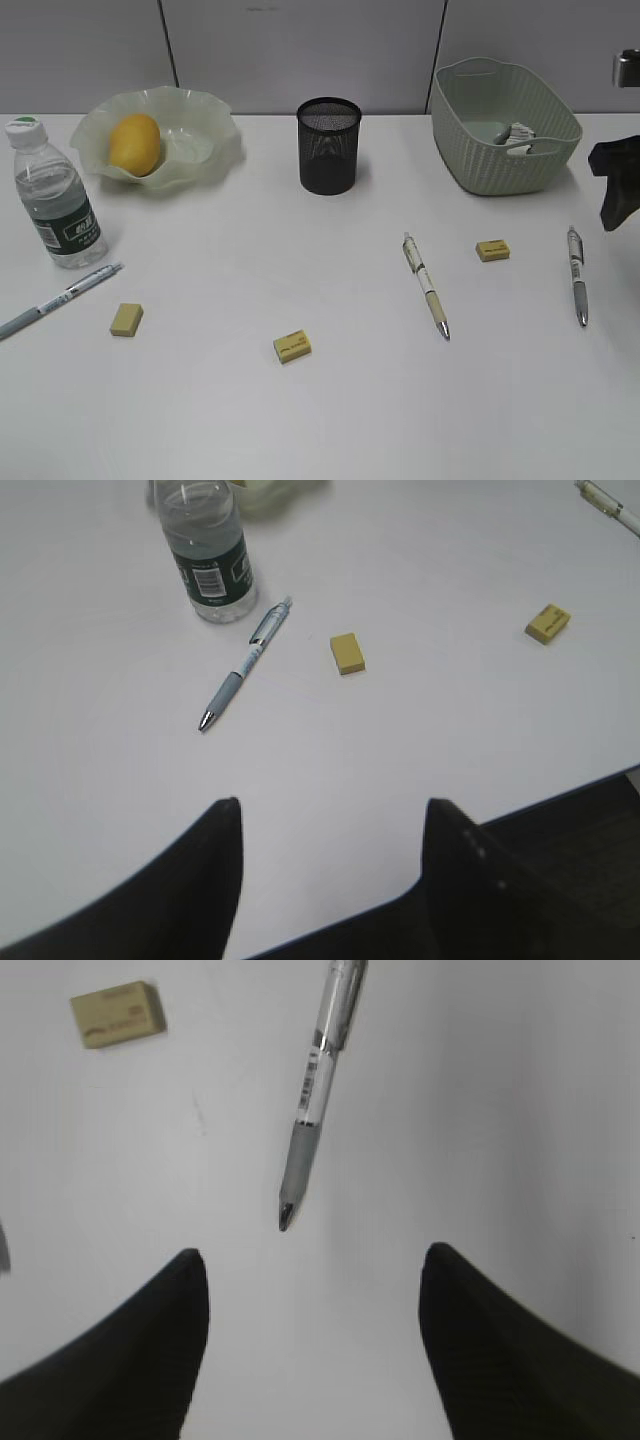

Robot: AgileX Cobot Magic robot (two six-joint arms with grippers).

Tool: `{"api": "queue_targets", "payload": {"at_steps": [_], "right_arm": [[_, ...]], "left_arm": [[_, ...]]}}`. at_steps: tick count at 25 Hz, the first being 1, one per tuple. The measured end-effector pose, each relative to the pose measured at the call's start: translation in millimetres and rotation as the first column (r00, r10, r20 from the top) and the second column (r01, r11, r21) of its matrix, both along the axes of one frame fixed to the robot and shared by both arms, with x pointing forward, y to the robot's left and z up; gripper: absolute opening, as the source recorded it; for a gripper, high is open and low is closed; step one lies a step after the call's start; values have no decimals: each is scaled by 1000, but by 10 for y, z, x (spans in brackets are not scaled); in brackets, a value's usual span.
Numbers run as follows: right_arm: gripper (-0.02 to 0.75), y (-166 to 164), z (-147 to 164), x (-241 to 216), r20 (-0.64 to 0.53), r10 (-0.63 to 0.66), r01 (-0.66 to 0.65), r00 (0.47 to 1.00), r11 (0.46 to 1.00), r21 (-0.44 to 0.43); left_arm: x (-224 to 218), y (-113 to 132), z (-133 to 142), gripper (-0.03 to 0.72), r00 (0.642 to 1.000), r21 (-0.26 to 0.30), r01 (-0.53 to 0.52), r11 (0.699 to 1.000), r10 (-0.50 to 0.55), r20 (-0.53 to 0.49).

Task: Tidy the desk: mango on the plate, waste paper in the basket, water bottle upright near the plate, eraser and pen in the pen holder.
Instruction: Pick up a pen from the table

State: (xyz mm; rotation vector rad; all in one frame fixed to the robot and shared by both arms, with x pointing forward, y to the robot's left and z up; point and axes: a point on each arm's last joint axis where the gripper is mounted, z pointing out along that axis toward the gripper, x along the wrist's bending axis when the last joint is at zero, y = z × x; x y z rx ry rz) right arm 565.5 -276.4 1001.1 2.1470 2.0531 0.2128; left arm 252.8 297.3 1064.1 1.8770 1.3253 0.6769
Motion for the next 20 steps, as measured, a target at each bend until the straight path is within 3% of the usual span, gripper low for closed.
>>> {"api": "queue_targets", "payload": {"at_steps": [6, 12, 20], "right_arm": [[521, 2, -366, 170, -32, -57, 58, 998, 998, 25], [467, 18, -771, 272, -97, -88, 92, 991, 995, 30], [455, 26, -1040, 371, -82, -155, 159, 985, 986, 44]], "left_arm": [[0, 0, 0, 435, 1000, 0, 0, 1000, 0, 0], [0, 0, 0, 435, 1000, 0, 0, 1000, 0, 0], [0, 0, 0, 435, 1000, 1, 0, 1000, 0, 0]]}}
